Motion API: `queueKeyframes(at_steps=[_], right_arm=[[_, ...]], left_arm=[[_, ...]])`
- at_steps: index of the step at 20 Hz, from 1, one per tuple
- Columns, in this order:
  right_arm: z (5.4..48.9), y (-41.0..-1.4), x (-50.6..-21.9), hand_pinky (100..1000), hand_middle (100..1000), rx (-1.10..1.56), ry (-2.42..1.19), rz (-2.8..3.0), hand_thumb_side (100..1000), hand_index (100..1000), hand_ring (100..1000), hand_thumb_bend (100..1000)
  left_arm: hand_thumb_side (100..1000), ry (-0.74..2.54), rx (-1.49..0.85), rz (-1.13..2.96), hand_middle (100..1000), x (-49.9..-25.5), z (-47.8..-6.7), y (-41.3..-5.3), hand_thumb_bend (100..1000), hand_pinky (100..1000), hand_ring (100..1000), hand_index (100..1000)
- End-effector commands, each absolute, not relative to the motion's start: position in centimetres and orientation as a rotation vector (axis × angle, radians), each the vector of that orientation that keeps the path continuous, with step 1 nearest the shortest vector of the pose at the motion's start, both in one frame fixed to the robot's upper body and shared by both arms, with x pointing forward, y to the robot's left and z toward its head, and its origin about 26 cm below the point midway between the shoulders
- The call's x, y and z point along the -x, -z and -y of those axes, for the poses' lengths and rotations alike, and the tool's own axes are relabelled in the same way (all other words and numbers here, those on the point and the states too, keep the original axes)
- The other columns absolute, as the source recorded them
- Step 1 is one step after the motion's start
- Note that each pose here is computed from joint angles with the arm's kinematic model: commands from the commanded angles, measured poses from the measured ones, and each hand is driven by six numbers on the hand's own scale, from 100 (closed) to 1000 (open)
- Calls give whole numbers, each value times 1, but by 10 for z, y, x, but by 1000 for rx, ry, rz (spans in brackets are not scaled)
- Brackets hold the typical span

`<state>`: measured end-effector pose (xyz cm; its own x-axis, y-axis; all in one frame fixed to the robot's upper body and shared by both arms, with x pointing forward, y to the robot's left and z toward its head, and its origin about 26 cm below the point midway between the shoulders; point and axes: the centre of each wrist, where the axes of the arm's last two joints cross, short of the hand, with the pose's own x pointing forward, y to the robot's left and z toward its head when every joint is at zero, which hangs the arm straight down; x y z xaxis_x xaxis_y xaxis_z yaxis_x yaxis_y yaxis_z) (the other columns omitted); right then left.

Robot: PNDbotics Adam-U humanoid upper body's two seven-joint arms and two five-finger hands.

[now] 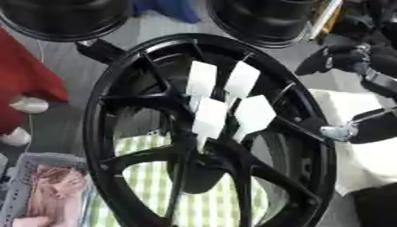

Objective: Pull the pin out of the wheel hub.

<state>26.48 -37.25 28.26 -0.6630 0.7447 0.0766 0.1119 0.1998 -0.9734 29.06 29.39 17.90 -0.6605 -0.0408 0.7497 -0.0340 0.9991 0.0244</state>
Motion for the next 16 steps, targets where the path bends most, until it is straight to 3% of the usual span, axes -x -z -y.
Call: queueKeyframes(at_steps=[1,9,16], right_arm=[[373,-302,-263,739,764,785,-1544,1888,249,832,765,435],[371,-324,-263,776,785,681,-1654,1779,276,843,792,427],[368,-319,-264,758,782,636,-1674,1754,279,833,782,433]], left_arm=[[738,34,-64,2315,719,-289,-296,-186,100,1000,761,844],[736,60,-72,2325,719,-290,-297,-190,100,1000,762,844],[736,70,-70,2341,719,-291,-296,-194,100,1000,762,844]])
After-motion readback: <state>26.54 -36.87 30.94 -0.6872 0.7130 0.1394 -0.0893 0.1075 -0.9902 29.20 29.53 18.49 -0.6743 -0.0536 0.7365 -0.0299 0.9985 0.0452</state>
